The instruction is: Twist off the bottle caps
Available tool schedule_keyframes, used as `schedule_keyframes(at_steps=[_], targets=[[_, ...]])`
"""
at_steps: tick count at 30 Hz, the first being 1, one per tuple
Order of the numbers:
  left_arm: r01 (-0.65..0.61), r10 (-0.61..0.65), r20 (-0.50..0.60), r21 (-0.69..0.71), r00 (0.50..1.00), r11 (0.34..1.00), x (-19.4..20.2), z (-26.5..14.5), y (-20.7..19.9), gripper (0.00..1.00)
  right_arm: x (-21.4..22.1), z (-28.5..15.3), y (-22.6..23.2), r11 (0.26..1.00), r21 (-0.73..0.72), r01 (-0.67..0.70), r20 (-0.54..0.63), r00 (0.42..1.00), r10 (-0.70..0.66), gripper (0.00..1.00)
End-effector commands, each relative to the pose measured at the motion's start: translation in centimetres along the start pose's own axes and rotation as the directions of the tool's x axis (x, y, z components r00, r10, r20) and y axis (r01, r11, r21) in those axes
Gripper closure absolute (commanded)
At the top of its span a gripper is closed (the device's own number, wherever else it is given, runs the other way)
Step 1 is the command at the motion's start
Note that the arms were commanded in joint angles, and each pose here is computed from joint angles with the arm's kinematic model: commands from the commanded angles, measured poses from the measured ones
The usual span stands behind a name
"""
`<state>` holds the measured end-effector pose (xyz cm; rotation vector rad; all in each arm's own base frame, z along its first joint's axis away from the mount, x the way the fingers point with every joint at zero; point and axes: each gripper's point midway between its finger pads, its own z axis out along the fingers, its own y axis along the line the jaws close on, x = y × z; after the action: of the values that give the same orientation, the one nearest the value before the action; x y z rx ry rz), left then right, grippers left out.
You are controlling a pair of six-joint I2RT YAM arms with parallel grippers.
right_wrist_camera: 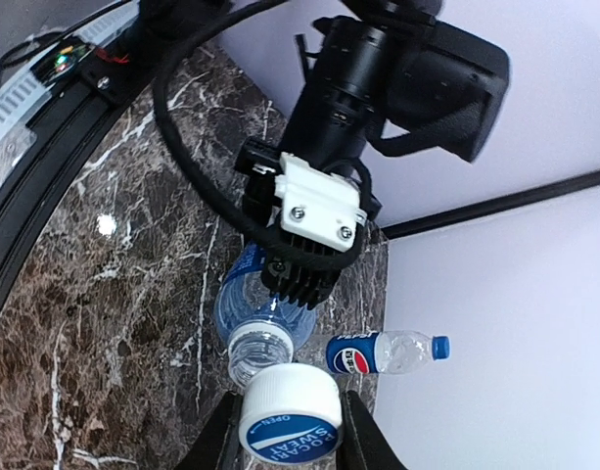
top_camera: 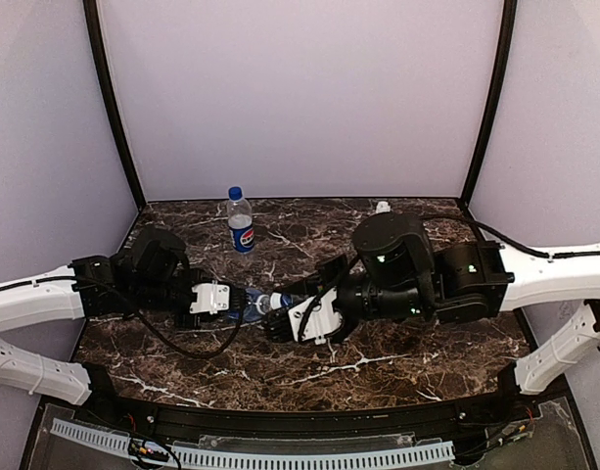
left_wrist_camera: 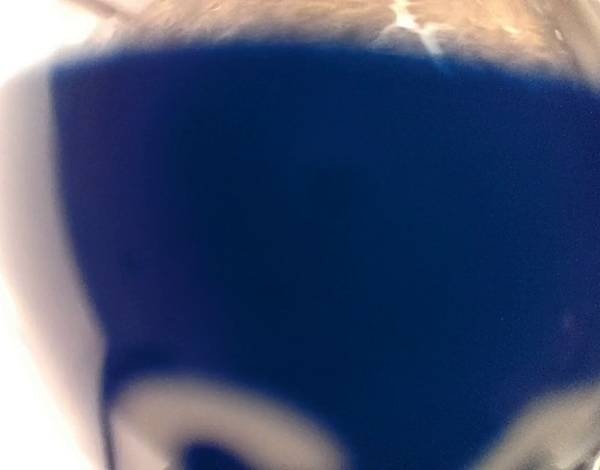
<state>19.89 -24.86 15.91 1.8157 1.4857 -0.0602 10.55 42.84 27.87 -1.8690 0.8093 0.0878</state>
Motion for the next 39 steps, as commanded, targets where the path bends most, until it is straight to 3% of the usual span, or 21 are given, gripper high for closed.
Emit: schedule_keyframes(at_steps=[1,3,6,9,13,17,26,28,31,34,35,36,37,39], targets=[[0.231,-0.234,0.021,-0.263,0.972,0.937,1.5,-1.6,5.7,0.69,0.3,0.3,-2.4,0.945,0.034,-0.325,0.039,0.945,0.323,1.00],[0.402,-0.397,0.087,-0.339,0.914,0.851,2.7,-3.3,8.3,0.69,0.6,2.0,-1.3,0.880,-0.055,-0.471,-0.009,0.882,0.472,1.00],[0.627,-0.593,0.218,-0.381,0.775,0.680,4.6,-6.2,10.9,0.69,2.5,5.5,2.1,0.789,-0.129,-0.601,-0.198,0.795,0.573,1.00],[0.748,-0.660,0.353,-0.284,0.663,0.599,3.7,-8.3,10.6,0.69,4.2,8.8,6.6,0.712,-0.188,-0.676,-0.352,0.723,0.594,1.00],[0.840,-0.723,0.437,-0.184,0.536,0.511,3.9,-9.8,10.0,0.68,5.1,11.9,11.1,0.623,-0.254,-0.740,-0.469,0.657,0.590,1.00],[0.857,-0.718,0.487,-0.150,0.497,0.492,3.7,-11.0,9.6,0.68,7.1,14.6,14.2,0.612,-0.234,-0.756,-0.600,0.607,0.521,1.00],[0.836,-0.686,0.512,-0.129,0.517,0.534,3.4,-11.6,8.3,0.69,8.6,16.8,18.7,0.655,-0.262,-0.709,-0.758,0.571,0.314,0.97],[0.832,-0.679,0.518,-0.127,0.521,0.541,3.2,-11.6,8.2,0.69,8.7,16.7,19.2,0.664,-0.267,-0.698,-0.772,0.568,0.286,0.88],[0.819,-0.666,0.525,-0.110,0.529,0.564,2.8,-11.6,8.0,0.69,8.6,16.8,19.3,0.665,-0.271,-0.696,-0.774,0.568,0.279,0.64],[0.810,-0.657,0.535,-0.092,0.531,0.580,2.4,-11.6,7.9,0.68,8.4,17.1,17.8,0.690,-0.228,-0.687,-0.757,0.570,0.318,0.47],[0.808,-0.656,0.538,-0.083,0.530,0.584,2.2,-11.5,7.8,0.68,8.0,17.2,16.7,0.697,-0.212,-0.685,-0.739,0.579,0.345,0.37],[0.808,-0.658,0.539,-0.077,0.526,0.584,2.2,-11.5,7.8,0.68,7.2,17.2,15.2,0.701,-0.200,-0.685,-0.704,0.598,0.383,0.12],[0.805,-0.654,0.545,-0.067,0.525,0.590,1.9,-11.6,7.8,0.68,6.5,17.2,13.9,0.702,-0.195,-0.685,-0.670,0.615,0.415,0.03],[0.800,-0.649,0.554,-0.050,0.520,0.598,1.4,-11.8,7.9,0.68,4.6,16.8,10.9,0.695,-0.198,-0.692,-0.573,0.657,0.491,0.02]])
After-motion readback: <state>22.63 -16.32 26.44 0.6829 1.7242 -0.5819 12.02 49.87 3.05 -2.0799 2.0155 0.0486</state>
